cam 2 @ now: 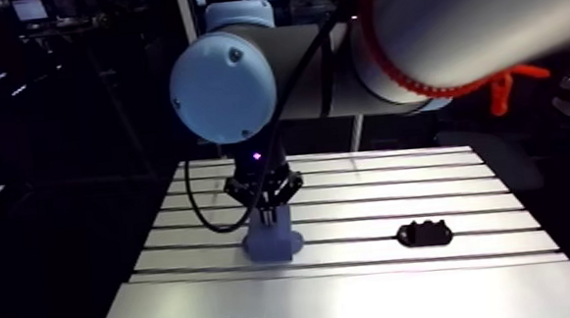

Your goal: Pick up the M10 bolt and insert it into the hex recess until seated.

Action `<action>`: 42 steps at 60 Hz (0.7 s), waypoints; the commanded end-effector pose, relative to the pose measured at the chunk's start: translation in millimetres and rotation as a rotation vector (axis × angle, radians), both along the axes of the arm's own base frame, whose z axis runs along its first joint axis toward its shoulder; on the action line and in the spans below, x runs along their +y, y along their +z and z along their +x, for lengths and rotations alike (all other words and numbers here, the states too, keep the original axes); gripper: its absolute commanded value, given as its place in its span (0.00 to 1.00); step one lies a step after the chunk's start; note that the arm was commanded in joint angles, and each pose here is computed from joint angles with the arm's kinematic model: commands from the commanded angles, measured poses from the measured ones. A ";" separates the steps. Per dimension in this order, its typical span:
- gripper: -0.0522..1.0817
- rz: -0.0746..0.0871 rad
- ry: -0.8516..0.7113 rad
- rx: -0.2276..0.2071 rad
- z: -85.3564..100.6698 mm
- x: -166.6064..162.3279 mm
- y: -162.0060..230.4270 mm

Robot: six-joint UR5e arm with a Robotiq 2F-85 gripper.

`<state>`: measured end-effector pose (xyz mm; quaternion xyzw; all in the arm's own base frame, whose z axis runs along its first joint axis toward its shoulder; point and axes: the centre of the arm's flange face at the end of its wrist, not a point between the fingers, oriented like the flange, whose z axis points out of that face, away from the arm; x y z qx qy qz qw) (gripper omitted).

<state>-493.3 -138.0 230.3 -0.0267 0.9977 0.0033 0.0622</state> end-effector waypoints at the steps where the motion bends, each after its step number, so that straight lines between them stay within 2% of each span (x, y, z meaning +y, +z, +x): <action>1: 1.00 -0.001 0.007 0.010 -0.8 1.0 5.6; 8: 1.00 -0.003 0.009 0.021 -2.9 0.0 14.0; 14: 0.99 -0.005 0.015 0.051 -4.1 -2.4 30.3; 19: 0.96 -0.005 0.018 0.045 -3.4 -3.2 36.2; 20: 0.91 -0.004 0.018 0.040 -2.8 -3.1 39.1; 21: 0.91 -0.004 0.018 0.040 -2.8 -3.1 39.1; 22: 0.76 -0.002 0.018 0.039 -2.4 -2.9 42.9; 23: 0.76 -0.002 0.018 0.039 -2.4 -2.9 42.9; 24: 0.41 -0.005 0.018 0.039 -1.7 -3.1 47.5; 25: 0.41 -0.005 0.018 0.039 -1.7 -3.1 47.5; 26: 0.09 -0.004 0.019 0.033 -0.8 -3.7 51.9; 29: 0.06 0.003 0.018 0.020 0.2 -2.4 56.3; 30: 0.05 0.015 0.016 0.005 2.0 0.1 57.0; 31: 0.05 0.015 0.016 0.005 2.0 0.1 57.0; 32: 0.05 0.027 0.017 -0.002 2.5 1.5 59.5; 33: 0.05 0.027 0.017 -0.002 2.5 1.5 59.5; 34: 0.05 0.038 0.021 -0.003 3.2 1.4 62.9; 35: 0.05 0.038 0.021 -0.003 3.2 1.4 62.9; 37: 0.05 0.062 0.026 0.016 3.0 2.8 74.5; 38: 0.05 0.062 0.026 0.016 3.0 2.8 74.5; 39: 0.05 0.073 0.028 0.026 2.0 3.2 80.5; 42: 0.05 0.082 0.029 0.029 0.6 4.0 86.3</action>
